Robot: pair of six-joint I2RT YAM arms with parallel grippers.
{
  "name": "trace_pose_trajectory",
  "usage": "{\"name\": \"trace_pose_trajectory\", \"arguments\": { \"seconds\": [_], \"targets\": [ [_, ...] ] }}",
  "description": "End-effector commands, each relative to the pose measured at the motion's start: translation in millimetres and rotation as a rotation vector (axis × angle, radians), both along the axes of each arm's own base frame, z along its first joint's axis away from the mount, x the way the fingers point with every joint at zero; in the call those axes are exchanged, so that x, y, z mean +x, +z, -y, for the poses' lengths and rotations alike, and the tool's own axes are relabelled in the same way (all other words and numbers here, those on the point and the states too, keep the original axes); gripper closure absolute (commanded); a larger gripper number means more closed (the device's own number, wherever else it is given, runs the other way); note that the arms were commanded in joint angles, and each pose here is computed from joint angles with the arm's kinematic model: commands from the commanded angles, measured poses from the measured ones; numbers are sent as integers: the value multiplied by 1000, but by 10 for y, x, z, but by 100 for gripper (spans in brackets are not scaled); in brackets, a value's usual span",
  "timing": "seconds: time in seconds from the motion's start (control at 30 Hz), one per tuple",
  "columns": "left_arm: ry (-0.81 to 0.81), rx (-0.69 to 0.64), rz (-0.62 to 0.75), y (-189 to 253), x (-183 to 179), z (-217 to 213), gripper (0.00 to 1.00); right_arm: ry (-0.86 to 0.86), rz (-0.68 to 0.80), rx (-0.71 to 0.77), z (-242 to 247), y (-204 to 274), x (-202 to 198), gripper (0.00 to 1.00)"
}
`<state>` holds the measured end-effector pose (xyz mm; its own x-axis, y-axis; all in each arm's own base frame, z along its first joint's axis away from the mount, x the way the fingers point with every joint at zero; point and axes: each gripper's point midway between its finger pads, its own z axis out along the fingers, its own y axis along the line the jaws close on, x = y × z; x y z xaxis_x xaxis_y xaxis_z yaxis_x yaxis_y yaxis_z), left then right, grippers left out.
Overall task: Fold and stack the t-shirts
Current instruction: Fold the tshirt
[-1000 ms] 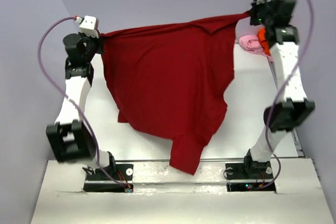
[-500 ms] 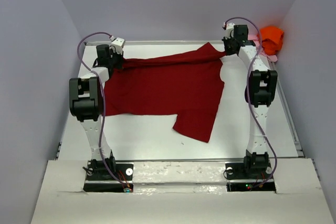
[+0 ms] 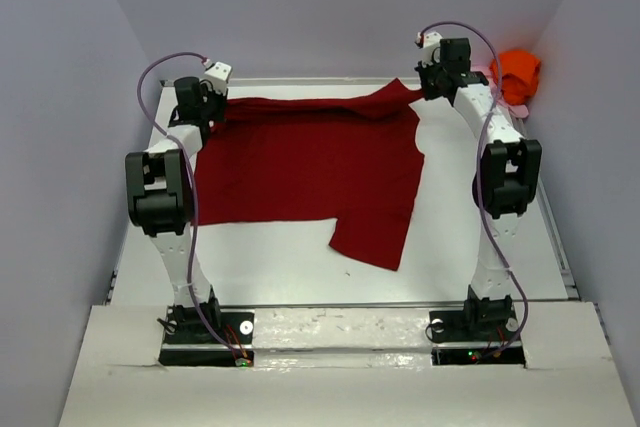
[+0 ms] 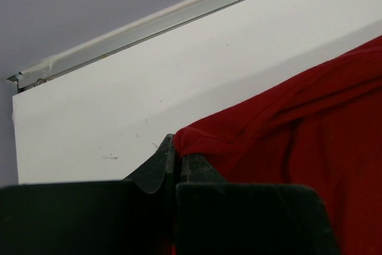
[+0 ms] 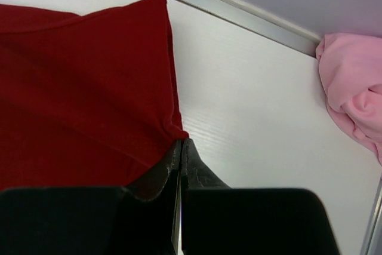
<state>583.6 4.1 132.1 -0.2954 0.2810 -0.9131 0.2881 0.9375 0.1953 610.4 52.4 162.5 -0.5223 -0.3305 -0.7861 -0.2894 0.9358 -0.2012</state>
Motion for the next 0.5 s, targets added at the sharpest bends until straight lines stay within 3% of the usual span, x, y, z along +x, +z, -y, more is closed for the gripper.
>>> {"name": "trace_pose_trajectory", "arguments": {
  "seconds": [0.0, 0.17, 0.47],
  "targets": [
    [29, 66, 144, 557, -8, -236, 100, -8, 72, 9, 63, 407, -133, 100],
    [41, 68, 150, 553, -26, -357, 100, 7, 63, 22, 43, 468, -340, 100],
    [25, 148, 128, 468, -61, -525, 100, 31, -67, 35, 11, -50, -693, 100]
  ]
}}
